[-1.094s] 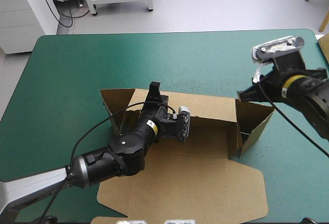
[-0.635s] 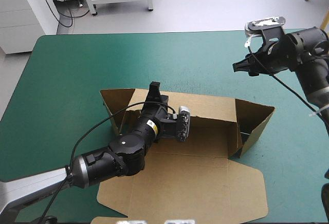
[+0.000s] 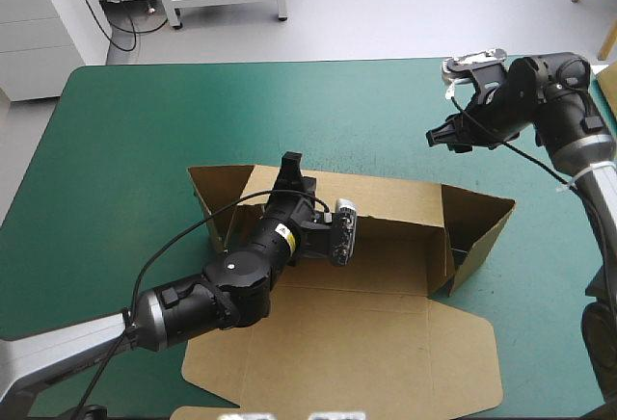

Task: Fold the box

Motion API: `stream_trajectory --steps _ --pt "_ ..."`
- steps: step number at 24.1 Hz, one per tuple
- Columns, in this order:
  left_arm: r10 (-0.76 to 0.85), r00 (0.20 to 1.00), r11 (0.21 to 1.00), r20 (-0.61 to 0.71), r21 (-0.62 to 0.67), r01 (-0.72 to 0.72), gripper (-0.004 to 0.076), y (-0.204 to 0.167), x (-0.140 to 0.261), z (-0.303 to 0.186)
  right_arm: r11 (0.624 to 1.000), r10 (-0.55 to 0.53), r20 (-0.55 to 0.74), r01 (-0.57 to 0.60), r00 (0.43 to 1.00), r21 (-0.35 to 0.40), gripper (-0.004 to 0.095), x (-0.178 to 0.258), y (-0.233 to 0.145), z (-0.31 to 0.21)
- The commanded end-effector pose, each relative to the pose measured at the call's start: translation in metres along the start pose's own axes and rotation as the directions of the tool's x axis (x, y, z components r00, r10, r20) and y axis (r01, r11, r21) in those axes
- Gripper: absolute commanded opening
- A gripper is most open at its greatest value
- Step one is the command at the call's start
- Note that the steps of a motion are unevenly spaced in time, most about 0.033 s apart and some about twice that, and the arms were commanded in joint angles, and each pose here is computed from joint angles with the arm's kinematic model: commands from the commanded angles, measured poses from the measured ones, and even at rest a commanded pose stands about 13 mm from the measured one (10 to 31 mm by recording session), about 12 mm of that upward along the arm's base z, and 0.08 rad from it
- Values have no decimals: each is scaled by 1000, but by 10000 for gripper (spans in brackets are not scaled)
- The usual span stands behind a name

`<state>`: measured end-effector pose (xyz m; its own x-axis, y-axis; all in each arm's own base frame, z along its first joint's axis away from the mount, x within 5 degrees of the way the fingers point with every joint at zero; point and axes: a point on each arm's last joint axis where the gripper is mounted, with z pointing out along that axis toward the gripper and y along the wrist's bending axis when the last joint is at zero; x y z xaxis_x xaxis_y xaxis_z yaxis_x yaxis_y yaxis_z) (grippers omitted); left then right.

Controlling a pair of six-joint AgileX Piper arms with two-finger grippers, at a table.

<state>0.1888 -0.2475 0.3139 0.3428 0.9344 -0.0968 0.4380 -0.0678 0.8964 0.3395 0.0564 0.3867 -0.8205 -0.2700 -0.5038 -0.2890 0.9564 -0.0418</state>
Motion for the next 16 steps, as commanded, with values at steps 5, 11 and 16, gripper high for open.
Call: stream_trajectory --steps 5,11,16 --pt "-36 999 998 28 -51 38 -8 18 9 -4 1000 -9 3 9 1000 -23 483 22 3 -6" --pt "-33 996 998 81 -49 37 -8 18 4 -4 998 -31 -11 30 999 -52 483 44 9 -15" --pt "-33 996 998 81 -49 37 -8 18 4 -4 998 -39 -25 37 999 -55 483 67 13 -23"
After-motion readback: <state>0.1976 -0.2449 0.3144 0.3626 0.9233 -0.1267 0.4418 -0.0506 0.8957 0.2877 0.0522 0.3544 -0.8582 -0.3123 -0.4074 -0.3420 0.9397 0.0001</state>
